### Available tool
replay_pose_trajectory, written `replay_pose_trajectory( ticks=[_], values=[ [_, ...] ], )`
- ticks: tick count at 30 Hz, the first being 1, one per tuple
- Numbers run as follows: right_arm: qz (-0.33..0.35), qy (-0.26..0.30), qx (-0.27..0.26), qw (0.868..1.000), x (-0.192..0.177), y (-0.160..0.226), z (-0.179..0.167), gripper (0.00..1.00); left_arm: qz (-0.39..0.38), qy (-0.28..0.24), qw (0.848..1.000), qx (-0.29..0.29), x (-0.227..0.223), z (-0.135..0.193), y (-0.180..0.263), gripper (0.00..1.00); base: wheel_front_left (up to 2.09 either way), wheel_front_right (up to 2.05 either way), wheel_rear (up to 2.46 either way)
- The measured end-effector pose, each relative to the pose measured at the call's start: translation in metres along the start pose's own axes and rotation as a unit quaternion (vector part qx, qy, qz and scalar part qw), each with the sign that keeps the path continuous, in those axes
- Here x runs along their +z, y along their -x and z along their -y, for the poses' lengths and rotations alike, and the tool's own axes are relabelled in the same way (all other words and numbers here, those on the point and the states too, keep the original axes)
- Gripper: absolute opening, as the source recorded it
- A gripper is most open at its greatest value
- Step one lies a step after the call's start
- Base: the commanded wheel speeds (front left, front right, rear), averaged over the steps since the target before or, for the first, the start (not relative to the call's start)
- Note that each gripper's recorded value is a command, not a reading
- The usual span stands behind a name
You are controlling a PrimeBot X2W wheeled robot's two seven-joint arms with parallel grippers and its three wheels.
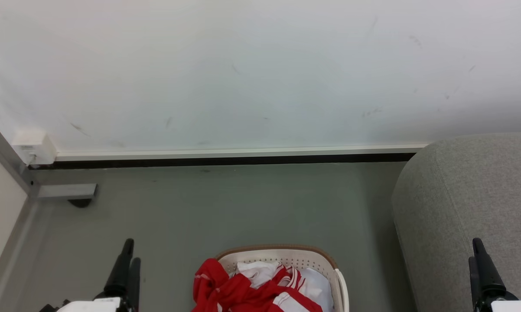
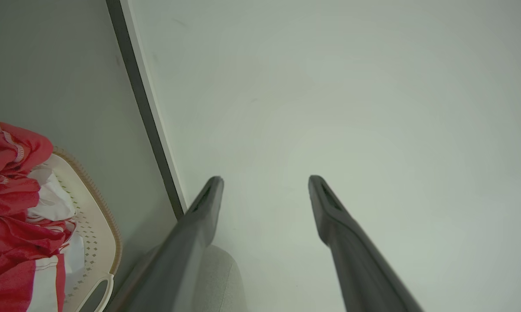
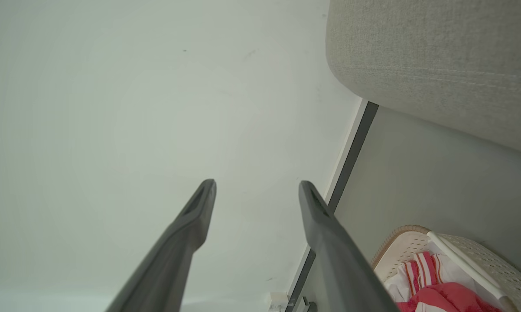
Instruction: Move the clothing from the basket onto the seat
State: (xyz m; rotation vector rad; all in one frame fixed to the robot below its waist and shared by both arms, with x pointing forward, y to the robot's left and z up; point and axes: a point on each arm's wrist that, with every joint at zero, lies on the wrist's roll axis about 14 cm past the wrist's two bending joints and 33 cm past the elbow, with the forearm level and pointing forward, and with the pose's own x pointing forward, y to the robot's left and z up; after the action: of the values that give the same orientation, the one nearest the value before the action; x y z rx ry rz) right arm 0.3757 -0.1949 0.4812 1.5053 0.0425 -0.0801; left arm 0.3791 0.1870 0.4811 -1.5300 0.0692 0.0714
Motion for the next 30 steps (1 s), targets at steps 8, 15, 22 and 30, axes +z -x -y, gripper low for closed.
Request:
replay_pose_trajectory(
  ticks=[8,15,22,30],
  values=[
    [0.006,0.084,0.003,0.996,0.001,0.0,-0.003,1.0,-0.004,-0.065,0.998,0.01,-0.006,0.001,-0.001,1.0,0.0,0.0,0.0],
    [0.008,0.162,0.005,0.987,0.001,0.002,-0.004,1.0,-0.007,-0.13,0.991,0.02,-0.013,0.0,-0.001,1.0,0.0,0.0,0.0],
    [0.012,0.238,0.01,0.971,0.002,0.002,-0.007,1.0,-0.011,-0.207,0.978,0.025,-0.02,-0.001,-0.001,1.0,0.0,0.0,0.0],
    [0.016,0.311,0.017,0.95,0.003,0.004,-0.01,1.0,-0.004,-0.29,0.957,0.014,-0.022,0.007,-0.001,1.0,0.0,0.0,0.0]
  ],
)
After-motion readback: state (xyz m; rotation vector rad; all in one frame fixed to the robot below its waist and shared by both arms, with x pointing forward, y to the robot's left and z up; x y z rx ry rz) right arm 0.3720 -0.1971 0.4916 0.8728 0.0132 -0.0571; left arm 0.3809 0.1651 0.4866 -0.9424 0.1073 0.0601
